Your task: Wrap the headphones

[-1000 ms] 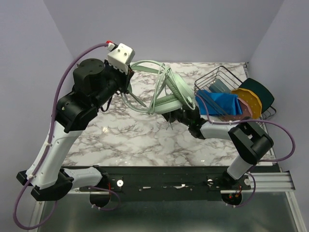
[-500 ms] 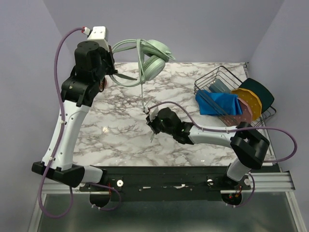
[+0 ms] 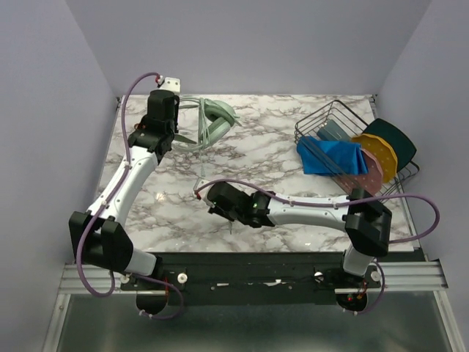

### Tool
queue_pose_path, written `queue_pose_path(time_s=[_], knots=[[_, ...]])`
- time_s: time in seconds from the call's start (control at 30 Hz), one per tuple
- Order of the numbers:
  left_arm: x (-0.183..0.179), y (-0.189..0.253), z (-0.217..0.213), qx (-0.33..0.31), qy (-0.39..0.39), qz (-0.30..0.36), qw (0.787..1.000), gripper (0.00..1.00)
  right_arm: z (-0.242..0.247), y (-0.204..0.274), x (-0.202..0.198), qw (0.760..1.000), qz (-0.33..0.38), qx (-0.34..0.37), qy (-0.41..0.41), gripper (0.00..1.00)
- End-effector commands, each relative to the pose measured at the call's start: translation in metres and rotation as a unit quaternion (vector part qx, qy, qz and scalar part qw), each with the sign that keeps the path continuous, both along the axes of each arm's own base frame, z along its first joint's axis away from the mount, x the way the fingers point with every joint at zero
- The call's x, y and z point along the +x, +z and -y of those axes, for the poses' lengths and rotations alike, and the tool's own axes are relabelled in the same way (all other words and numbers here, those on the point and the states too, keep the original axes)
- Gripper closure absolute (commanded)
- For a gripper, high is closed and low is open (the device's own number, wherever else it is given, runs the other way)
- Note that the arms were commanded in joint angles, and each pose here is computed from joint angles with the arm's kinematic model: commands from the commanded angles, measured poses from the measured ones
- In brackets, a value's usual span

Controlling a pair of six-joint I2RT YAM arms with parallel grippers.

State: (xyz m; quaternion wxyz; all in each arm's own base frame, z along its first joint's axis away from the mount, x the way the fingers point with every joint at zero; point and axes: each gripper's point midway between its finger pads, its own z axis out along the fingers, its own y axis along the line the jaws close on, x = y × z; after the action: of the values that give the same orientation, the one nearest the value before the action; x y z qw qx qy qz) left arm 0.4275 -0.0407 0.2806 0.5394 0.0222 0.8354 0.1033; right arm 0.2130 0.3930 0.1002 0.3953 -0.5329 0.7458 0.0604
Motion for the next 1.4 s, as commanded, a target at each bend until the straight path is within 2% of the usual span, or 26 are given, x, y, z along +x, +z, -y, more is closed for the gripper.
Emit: queue_pose_path(time_s=[0.0, 0.07, 0.27, 0.47, 0.7, 0.83, 1.0, 1.03, 1.07, 1.13, 1.17, 1.23, 1.37], knots=[[0.028, 0.045, -0.024, 0.081, 0.037, 0.133, 0.987, 1.0, 0.073, -0.001, -0.007, 0.984, 0.019, -0.177, -0.027, 0.99], [0.026, 0.023, -0.021, 0.132, 0.012, 0.108, 0.985, 1.0, 0.09, 0.011, -0.003, 0.977, 0.037, -0.207, -0.044, 0.99], [0.004, -0.022, 0.03, 0.241, -0.095, 0.088, 0.962, 1.0, 0.096, 0.068, 0.017, 0.973, 0.123, -0.188, -0.049, 0.99], [-0.024, -0.05, 0.072, 0.275, -0.178, 0.07, 0.942, 1.0, 0.099, 0.104, 0.046, 0.971, 0.16, -0.16, -0.072, 0.99], [-0.059, -0.079, 0.104, 0.256, -0.279, 0.022, 0.925, 1.0, 0.122, 0.134, 0.095, 0.963, 0.202, -0.123, -0.127, 0.99], [-0.081, -0.085, 0.121, 0.218, -0.334, 0.0, 0.917, 1.0, 0.14, 0.139, 0.119, 0.952, 0.233, -0.13, -0.153, 0.99], [-0.103, -0.092, 0.131, 0.191, -0.376, -0.015, 0.907, 1.0, 0.154, 0.154, 0.143, 0.94, 0.274, -0.088, -0.185, 0.99], [-0.104, -0.093, 0.131, 0.192, -0.378, -0.017, 0.905, 1.0, 0.159, 0.157, 0.145, 0.933, 0.294, -0.108, -0.177, 0.98], [-0.105, -0.094, 0.13, 0.194, -0.378, -0.018, 0.905, 1.0, 0.156, 0.169, 0.15, 0.925, 0.322, -0.089, -0.184, 0.96], [-0.103, -0.095, 0.127, 0.206, -0.37, -0.022, 0.906, 1.0, 0.163, 0.161, 0.153, 0.911, 0.348, -0.143, -0.169, 0.94], [-0.101, -0.093, 0.127, 0.21, -0.368, -0.02, 0.906, 1.0, 0.162, 0.169, 0.157, 0.901, 0.369, -0.141, -0.177, 0.91], [-0.101, -0.094, 0.126, 0.214, -0.366, -0.023, 0.905, 1.0, 0.167, 0.17, 0.161, 0.881, 0.401, -0.184, -0.172, 0.87], [-0.097, -0.088, 0.127, 0.211, -0.359, -0.019, 0.909, 1.0, 0.171, 0.19, 0.164, 0.852, 0.447, -0.18, -0.205, 0.88]])
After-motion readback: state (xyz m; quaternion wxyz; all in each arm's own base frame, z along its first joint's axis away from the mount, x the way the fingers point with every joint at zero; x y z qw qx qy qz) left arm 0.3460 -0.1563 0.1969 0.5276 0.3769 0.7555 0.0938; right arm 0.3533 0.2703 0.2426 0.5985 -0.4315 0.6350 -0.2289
